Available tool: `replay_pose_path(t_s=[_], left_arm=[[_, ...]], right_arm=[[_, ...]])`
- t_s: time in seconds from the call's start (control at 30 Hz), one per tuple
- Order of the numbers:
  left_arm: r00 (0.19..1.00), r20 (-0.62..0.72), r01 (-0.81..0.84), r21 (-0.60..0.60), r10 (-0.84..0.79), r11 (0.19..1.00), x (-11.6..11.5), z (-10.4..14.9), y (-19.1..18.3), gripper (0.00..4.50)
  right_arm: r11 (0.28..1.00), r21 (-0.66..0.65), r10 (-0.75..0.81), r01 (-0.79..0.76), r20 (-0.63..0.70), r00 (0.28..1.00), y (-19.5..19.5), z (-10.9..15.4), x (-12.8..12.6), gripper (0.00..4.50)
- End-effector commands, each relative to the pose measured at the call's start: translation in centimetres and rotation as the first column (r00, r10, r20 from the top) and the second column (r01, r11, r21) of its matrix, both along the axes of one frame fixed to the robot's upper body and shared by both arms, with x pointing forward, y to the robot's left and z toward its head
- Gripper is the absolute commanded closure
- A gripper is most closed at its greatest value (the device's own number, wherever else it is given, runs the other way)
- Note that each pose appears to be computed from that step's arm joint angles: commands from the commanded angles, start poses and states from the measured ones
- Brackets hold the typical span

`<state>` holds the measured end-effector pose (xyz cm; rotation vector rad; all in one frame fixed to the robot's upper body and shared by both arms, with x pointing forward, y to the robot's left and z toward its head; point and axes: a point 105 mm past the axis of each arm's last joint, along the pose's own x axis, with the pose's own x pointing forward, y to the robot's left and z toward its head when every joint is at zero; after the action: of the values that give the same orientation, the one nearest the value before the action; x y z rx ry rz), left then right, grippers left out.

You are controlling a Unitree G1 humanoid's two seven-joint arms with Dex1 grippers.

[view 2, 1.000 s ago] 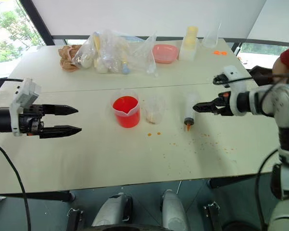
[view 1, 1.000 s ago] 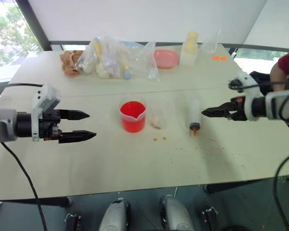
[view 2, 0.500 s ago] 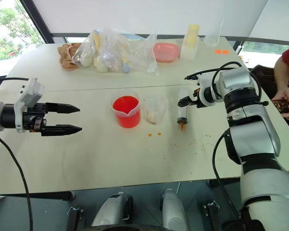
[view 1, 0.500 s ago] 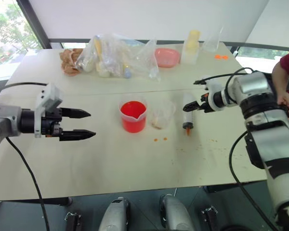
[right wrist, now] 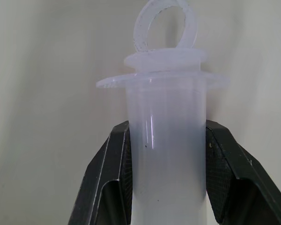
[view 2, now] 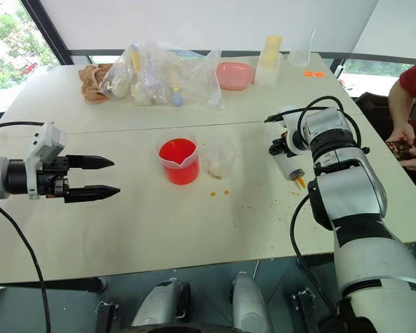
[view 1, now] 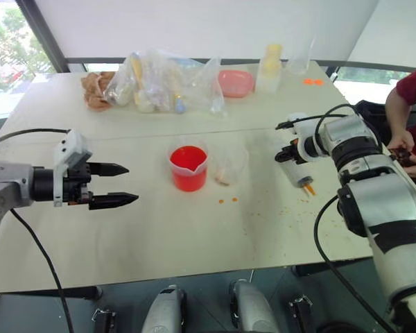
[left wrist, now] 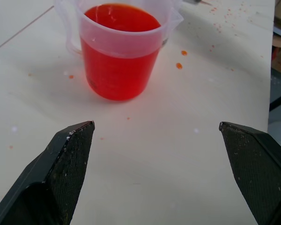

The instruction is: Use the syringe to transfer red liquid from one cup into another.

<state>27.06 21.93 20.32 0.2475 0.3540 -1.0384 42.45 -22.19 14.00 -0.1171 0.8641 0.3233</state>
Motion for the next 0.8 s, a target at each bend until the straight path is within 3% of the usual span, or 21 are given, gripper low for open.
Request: replay_pose_path(t_s=[0.03,0.07,0.13,0.2,0.3,0.4,0.5,0.8], left_arm=[[0.992,0.070,-0.098,-0.059,0.102,0.993,1.0,2.3,2.3,0.00],[0.989,0.078,-0.123,-0.077,0.129,0.989,1.3,2.6,2.9,0.00],[0.974,0.114,-0.177,-0.144,0.194,0.974,2.6,3.3,3.5,0.00],[0.957,0.151,-0.216,-0.188,0.246,0.958,4.0,3.5,3.5,0.00],[0.944,0.182,-0.230,-0.230,0.274,0.946,5.0,4.1,3.2,0.00],[0.922,0.233,-0.246,-0.266,0.309,0.932,6.5,5.4,3.3,0.00],[0.912,0.281,-0.229,-0.254,0.298,0.940,7.7,6.5,2.9,0.00],[0.940,0.302,-0.097,-0.212,0.160,0.972,8.6,7.3,0.3,0.00]], right_arm=[[0.975,0.088,0.162,-0.206,0.359,0.919,2.5,11.1,1.7,3.09],[0.956,0.108,0.203,-0.274,0.432,0.879,3.5,13.6,1.5,3.09],[0.895,-0.104,0.392,-0.435,0.652,0.650,5.7,19.0,-0.2,3.09],[0.858,-0.248,0.445,-0.450,0.797,0.409,8.2,22.1,-2.4,3.09],[0.856,-0.139,0.285,-0.498,0.931,0.230,11.4,24.2,-5.3,3.09],[0.784,-0.003,0.142,-0.621,0.974,0.174,15.0,24.6,-8.0,3.09],[0.721,0.099,0.069,-0.685,0.975,0.213,17.2,23.0,-8.8,3.09],[0.688,0.255,-0.036,-0.679,0.947,0.319,20.9,19.2,-8.5,3.09]])
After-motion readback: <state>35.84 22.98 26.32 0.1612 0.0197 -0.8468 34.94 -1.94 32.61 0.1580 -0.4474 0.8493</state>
